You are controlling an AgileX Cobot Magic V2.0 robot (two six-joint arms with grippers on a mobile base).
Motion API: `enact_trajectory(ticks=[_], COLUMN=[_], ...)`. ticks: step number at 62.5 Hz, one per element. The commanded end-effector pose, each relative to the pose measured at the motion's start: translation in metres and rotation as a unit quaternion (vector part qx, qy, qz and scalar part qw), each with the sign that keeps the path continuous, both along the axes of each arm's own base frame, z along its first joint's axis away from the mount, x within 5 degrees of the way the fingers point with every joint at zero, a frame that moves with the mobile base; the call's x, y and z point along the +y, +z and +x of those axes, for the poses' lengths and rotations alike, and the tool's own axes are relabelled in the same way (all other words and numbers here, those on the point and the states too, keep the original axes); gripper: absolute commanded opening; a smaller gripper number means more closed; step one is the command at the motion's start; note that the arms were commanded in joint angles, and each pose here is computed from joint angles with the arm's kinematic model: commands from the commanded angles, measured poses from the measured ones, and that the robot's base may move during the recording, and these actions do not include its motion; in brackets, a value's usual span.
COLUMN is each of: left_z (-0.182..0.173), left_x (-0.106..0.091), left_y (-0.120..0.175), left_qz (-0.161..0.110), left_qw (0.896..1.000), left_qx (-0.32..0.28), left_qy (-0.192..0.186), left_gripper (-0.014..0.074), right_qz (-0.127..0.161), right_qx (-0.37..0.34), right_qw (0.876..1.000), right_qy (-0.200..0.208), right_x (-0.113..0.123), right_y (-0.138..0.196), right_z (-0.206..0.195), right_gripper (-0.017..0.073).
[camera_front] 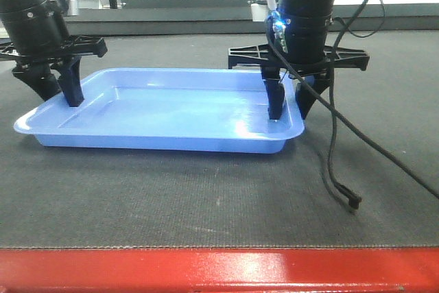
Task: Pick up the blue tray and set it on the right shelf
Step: 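Close both grippers on the tray rims and lift it up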
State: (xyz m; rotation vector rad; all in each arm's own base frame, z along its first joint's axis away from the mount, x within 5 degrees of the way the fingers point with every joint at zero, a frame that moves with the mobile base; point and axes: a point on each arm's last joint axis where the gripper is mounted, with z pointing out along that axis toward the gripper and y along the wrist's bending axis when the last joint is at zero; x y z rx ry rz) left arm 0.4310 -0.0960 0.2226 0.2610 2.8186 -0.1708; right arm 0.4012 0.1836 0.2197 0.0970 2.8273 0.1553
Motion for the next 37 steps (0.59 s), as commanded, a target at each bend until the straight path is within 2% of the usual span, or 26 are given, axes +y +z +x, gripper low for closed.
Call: enact_trajectory(ticks=[1, 26, 31, 37], left_z=[-0.01, -0.067, -0.085, -0.113], left_x=[-0.001, 0.003, 0.001, -0.008], left_y=[0.049, 0.138, 0.154, 0.175], left_qz=[-0.014, -0.022, -0.027, -0.031], left_qw=[0.999, 0.995, 0.995, 0.995], left_qx=[-0.051, -0.1, -0.095, -0.093], left_qy=[-0.001, -0.011, -0.01, -0.028], left_gripper=[-0.0041, -0.0041, -0.0041, -0.0041], right_qz=[0.018, 0.027, 0.028, 0.018], right_qx=[-0.077, -0.161, -0.166, -0.171], right_qw=[0.997, 0.986, 0.986, 0.984], right_qy=[0.01, 0.019, 0.019, 0.036], right_x=[-0.005, -0.03, -0.036, -0.044], right_y=[0.058, 0.151, 0.165, 0.183], right_z=[-0.006, -0.052, -0.063, -0.082], right_gripper=[0.0022, 0.0022, 0.0022, 0.0022])
